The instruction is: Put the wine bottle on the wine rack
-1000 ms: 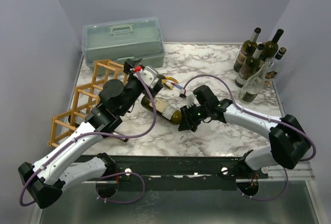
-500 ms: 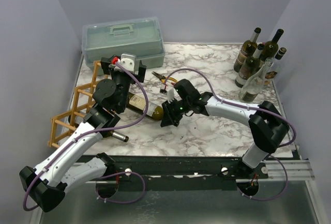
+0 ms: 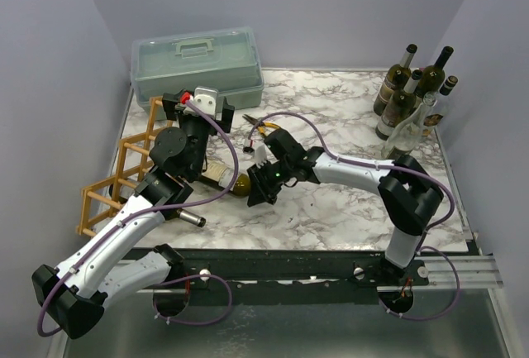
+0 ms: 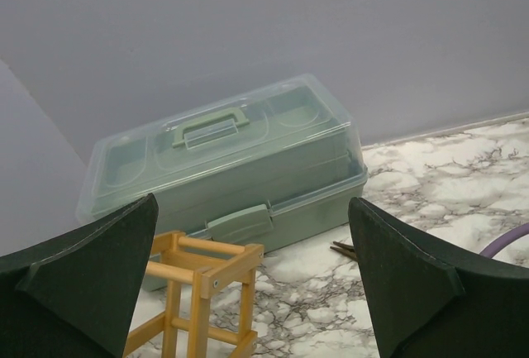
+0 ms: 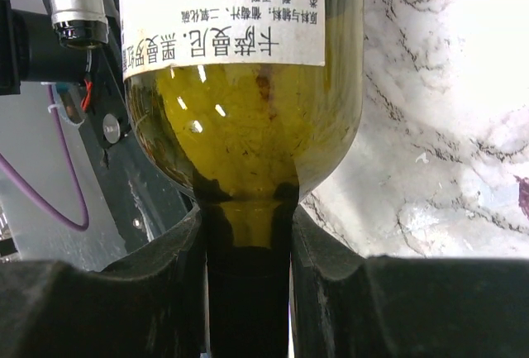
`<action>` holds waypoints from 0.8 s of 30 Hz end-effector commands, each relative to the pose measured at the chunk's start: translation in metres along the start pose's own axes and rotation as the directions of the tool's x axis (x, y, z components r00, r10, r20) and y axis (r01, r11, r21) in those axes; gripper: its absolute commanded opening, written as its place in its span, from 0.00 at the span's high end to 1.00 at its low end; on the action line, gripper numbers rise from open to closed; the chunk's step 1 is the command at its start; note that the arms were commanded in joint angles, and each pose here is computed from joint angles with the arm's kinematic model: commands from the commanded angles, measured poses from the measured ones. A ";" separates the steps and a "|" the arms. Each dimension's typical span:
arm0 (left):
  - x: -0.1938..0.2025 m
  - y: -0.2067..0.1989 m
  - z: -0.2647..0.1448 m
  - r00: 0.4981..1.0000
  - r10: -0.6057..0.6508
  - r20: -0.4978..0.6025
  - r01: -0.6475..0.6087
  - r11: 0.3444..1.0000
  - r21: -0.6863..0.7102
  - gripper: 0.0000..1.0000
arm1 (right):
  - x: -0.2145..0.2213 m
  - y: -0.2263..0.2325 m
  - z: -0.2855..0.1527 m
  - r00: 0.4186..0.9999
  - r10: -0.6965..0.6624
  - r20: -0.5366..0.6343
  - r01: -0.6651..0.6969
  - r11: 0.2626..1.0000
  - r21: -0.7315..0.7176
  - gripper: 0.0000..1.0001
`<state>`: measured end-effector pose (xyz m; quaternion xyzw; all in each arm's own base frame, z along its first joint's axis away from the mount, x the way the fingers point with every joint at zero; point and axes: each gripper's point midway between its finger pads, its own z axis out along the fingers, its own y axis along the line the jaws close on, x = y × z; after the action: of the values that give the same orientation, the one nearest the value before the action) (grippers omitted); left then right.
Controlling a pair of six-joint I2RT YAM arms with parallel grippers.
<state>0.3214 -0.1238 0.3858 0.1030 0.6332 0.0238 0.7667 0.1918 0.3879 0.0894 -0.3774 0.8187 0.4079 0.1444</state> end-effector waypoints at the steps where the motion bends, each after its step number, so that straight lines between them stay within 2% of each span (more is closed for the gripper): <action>1: -0.002 0.003 0.000 1.000 -0.005 0.013 0.005 1.000 -0.010 0.01 | -0.050 0.031 0.001 0.983 -0.131 0.131 0.144 0.985 -0.097 0.99; 16: -0.004 0.001 -0.002 1.000 -0.018 0.024 0.018 1.000 0.008 0.01 | -0.082 0.026 0.021 0.975 -0.165 0.151 0.180 0.979 -0.095 0.99; 24: -0.004 -0.002 -0.003 1.000 -0.014 0.026 0.014 1.000 0.023 0.02 | -0.100 0.022 0.040 0.974 -0.191 0.124 0.205 0.972 -0.113 1.00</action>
<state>0.3214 -0.1258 0.3840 0.1076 0.6329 0.0205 0.7664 0.2302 0.4451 0.0900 -0.3971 0.8022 0.4168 0.1581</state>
